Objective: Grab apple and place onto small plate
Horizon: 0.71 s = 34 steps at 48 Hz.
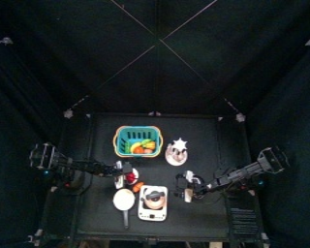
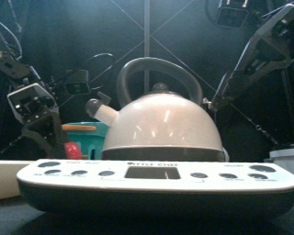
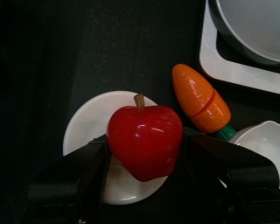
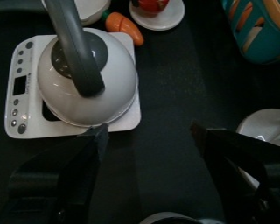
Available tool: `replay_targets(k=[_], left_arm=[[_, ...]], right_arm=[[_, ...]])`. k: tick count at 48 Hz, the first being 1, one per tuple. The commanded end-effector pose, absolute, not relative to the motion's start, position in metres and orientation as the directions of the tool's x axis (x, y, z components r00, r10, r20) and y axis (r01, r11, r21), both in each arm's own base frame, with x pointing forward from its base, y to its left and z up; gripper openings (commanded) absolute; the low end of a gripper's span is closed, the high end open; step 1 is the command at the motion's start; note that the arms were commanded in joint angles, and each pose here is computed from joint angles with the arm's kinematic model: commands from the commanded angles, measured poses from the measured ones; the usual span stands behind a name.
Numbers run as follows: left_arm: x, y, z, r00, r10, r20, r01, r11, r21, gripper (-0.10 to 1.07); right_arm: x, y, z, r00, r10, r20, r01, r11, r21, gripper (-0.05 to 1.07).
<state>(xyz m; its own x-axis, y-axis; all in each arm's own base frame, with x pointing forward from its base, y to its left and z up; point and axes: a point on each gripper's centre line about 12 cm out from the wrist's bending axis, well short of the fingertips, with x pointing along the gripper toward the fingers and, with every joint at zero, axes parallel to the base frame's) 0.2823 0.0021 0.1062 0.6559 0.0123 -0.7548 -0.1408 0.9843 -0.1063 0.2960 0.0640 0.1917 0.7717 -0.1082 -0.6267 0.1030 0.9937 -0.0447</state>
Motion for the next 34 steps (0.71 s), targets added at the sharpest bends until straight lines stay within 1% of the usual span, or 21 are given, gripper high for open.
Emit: replay_targets(k=[1, 5, 11, 21, 34], left_arm=[[0.290, 0.003, 0.113, 0.677, 0.014, -0.735, -0.141, 0.984, -0.111, 0.87], [0.290, 0.003, 0.113, 0.677, 0.015, -0.735, -0.142, 0.984, -0.111, 0.93], [0.291, 0.003, 0.115, 0.681, 0.014, -0.732, -0.140, 0.984, -0.111, 0.97], [0.292, 0.002, 0.118, 0.691, 0.013, -0.723, -0.133, 0.985, -0.110, 0.98], [0.291, 0.001, 0.139, 0.744, 0.009, -0.668, -0.103, 0.990, -0.101, 0.98]], right_arm=[[0.299, 0.065, 0.200, 0.787, -0.102, -0.608, 0.104, 0.994, -0.033, 1.04], [0.299, 0.065, 0.200, 0.787, -0.101, -0.609, 0.102, 0.994, -0.034, 1.04], [0.299, 0.065, 0.200, 0.786, -0.103, -0.609, 0.103, 0.994, -0.034, 1.04], [0.299, 0.065, 0.200, 0.787, -0.101, -0.608, 0.102, 0.994, -0.033, 1.04], [0.299, 0.065, 0.200, 0.786, -0.103, -0.609, 0.103, 0.994, -0.034, 1.04]])
